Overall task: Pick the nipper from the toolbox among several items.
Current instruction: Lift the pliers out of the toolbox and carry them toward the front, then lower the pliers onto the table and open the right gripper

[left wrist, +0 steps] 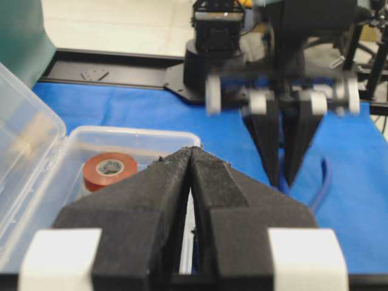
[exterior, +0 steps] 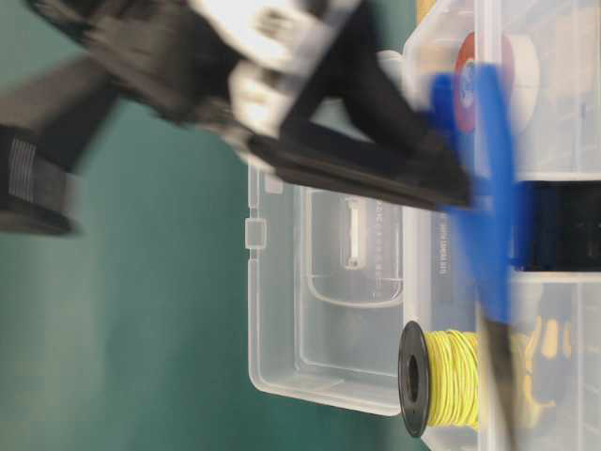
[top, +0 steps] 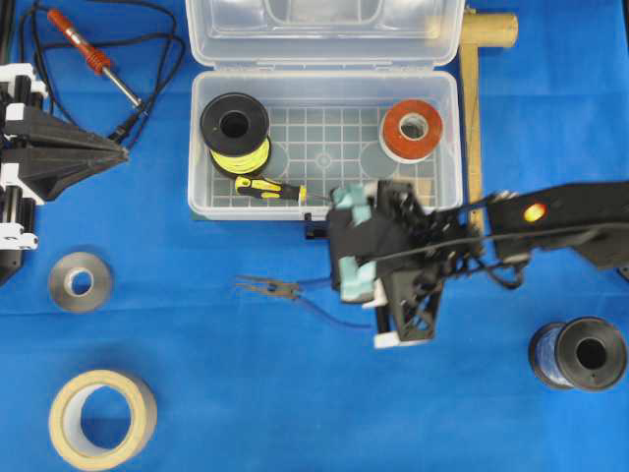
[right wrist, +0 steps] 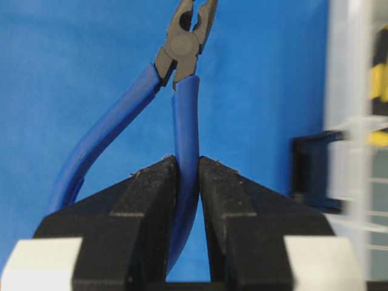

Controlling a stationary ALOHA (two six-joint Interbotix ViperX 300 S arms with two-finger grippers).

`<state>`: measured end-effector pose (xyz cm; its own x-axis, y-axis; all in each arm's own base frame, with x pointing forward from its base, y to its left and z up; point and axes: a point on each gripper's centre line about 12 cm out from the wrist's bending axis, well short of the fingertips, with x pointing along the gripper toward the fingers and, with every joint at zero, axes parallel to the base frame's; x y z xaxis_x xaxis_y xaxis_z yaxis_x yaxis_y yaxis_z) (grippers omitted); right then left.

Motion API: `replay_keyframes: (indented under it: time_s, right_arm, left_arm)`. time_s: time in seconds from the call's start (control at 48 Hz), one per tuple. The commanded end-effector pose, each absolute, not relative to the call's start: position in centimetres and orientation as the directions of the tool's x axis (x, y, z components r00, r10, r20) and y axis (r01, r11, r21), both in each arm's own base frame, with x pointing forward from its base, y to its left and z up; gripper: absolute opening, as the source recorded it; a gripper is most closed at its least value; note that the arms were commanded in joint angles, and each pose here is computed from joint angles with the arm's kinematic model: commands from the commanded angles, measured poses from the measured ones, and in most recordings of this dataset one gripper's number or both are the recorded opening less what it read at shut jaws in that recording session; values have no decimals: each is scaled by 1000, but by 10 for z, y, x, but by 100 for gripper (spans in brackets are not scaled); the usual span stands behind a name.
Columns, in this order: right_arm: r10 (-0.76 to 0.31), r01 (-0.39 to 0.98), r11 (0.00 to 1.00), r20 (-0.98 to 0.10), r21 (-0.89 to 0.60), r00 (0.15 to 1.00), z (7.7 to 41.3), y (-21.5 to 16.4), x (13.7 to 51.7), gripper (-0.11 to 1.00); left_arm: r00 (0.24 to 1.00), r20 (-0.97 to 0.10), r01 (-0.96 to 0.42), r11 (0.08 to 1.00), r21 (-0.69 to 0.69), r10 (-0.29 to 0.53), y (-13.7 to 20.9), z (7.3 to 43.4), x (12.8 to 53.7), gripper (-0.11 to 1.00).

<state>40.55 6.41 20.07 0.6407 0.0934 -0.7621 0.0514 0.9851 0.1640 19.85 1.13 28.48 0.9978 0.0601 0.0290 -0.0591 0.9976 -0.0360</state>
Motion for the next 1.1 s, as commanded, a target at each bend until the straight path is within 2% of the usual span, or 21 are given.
replay_keyframes:
  time_s: [0.0, 0.25, 0.396, 0.584, 0.646, 0.792, 0.855, 0.98, 1.084]
  right_arm:
    - [103, 64, 980, -756, 188, 646, 191, 70, 412, 13]
    - [84, 125, 974, -809, 190, 581, 138, 65, 421, 13]
    - [82, 131, 974, -820, 188, 566, 125, 65, 423, 13]
    - [82, 136, 972, -825, 190, 560, 123, 65, 422, 14]
    - [82, 137, 972, -824, 190, 561, 124, 65, 423, 24]
    - [81, 133, 973, -818, 189, 570, 135, 64, 422, 68]
    - [76, 133, 974, -813, 186, 577, 152, 61, 417, 82]
    - [71, 114, 977, -783, 179, 618, 194, 57, 404, 75]
    - [68, 96, 980, -741, 177, 668, 232, 53, 384, 76]
  left_arm:
    - [997, 35, -62, 997, -39, 64, 12, 287, 200, 0]
    - [997, 32, -63, 997, -44, 64, 12, 286, 199, 0]
    - [998, 27, -63, 997, -53, 64, 12, 285, 199, 0]
    - [998, 27, -63, 997, -51, 64, 12, 285, 199, 0]
    - [998, 29, -62, 997, -53, 64, 12, 285, 199, 0]
    - [998, 27, -63, 997, -53, 64, 12, 284, 199, 0]
    - [998, 29, -63, 997, -51, 64, 12, 285, 199, 0]
    - [997, 31, -62, 997, -53, 64, 12, 285, 199, 0]
    - [998, 26, -63, 997, -53, 64, 12, 284, 199, 0]
